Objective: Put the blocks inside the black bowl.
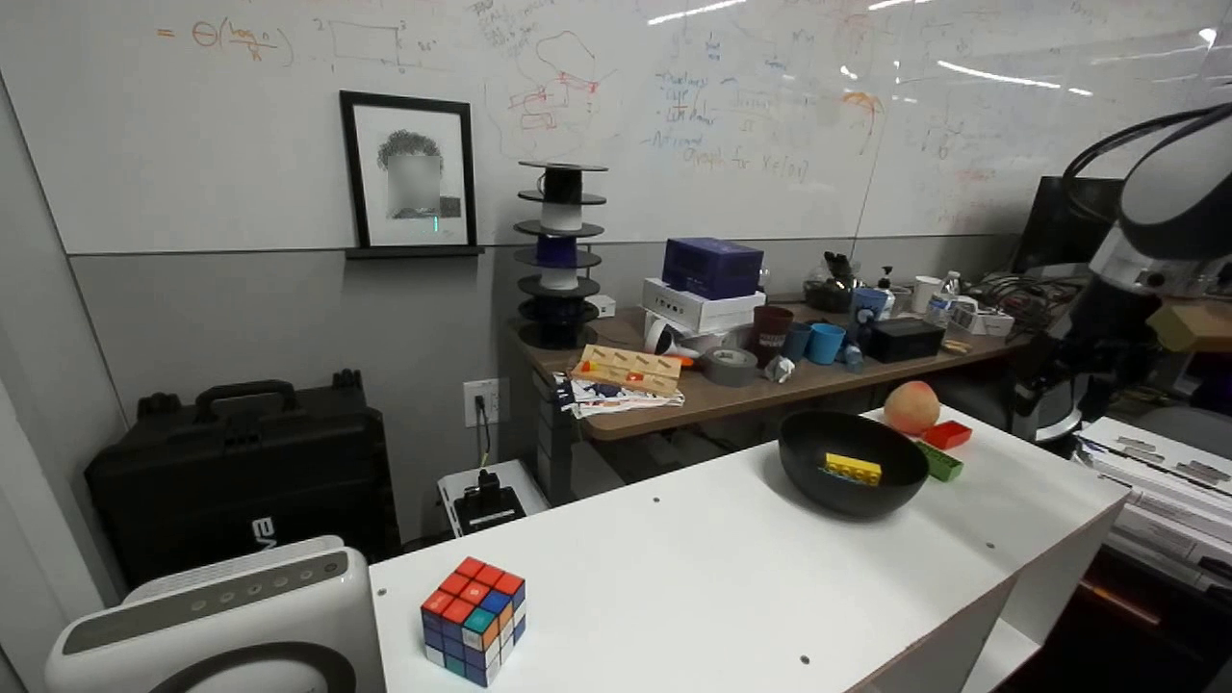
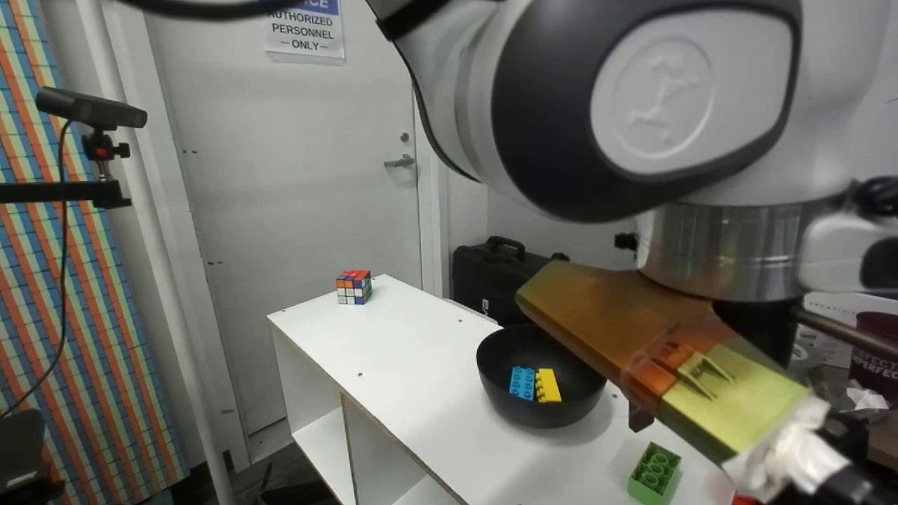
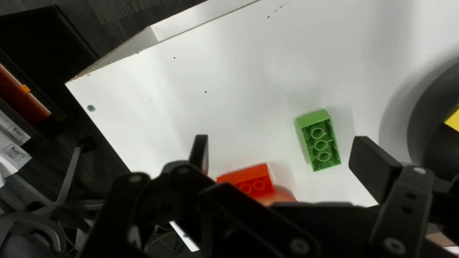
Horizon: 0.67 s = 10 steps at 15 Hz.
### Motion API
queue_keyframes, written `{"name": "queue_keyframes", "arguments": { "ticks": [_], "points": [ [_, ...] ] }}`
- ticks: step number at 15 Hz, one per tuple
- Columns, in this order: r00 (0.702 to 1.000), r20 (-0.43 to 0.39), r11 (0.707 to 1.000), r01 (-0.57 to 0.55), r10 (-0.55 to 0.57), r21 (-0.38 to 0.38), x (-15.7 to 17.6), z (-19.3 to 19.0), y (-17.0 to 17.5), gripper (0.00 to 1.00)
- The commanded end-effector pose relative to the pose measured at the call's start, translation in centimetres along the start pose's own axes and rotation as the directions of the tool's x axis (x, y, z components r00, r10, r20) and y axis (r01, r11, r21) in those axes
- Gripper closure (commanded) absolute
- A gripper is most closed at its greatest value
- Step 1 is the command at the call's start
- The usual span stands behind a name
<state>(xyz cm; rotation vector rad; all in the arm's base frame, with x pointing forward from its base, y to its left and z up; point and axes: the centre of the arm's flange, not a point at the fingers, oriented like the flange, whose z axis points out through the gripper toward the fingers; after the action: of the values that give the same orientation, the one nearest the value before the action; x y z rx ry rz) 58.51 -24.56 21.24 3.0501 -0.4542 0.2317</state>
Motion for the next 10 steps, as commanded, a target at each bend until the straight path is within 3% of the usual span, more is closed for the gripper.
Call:
{"name": "queue_keyframes", "arguments": {
  "ticks": [1,10],
  "points": [
    [1.0,0.01,0.999,0.018,-0.018,-0.045,3.6,2.8,-0.4,0.0],
    [0.996,0.067,0.997,0.061,-0.058,-0.039,6.5,7.0,-3.0,0.0]
  ]
}}
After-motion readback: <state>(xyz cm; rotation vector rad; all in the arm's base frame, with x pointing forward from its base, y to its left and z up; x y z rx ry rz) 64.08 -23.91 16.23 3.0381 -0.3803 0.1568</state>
